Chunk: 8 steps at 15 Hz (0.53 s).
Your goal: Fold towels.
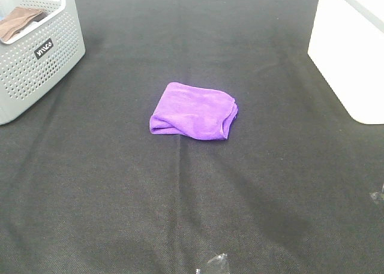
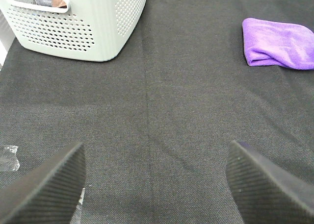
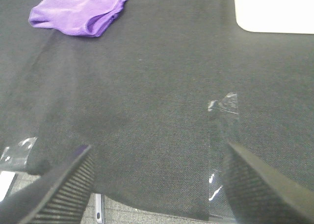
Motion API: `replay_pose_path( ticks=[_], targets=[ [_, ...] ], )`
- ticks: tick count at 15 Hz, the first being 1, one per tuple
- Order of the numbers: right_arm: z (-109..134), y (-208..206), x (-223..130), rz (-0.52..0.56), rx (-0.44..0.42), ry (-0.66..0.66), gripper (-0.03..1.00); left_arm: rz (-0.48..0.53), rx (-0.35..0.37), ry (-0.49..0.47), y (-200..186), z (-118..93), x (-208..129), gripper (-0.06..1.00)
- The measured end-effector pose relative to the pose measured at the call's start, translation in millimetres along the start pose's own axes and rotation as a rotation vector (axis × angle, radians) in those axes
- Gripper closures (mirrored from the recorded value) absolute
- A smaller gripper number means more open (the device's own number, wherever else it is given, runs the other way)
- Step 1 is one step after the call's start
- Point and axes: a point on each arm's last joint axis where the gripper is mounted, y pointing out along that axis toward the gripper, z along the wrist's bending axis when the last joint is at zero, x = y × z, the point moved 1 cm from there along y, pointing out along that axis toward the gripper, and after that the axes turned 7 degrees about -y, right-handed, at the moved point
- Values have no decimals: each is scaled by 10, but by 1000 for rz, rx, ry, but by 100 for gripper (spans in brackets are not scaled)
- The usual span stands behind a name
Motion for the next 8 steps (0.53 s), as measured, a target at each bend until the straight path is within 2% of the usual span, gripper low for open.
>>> replay_pose_path(
  ticks=[8],
  targets=[
    [3, 0, 7, -7, 3, 3, 27, 0, 0, 0, 0, 0, 0, 21]
  ],
)
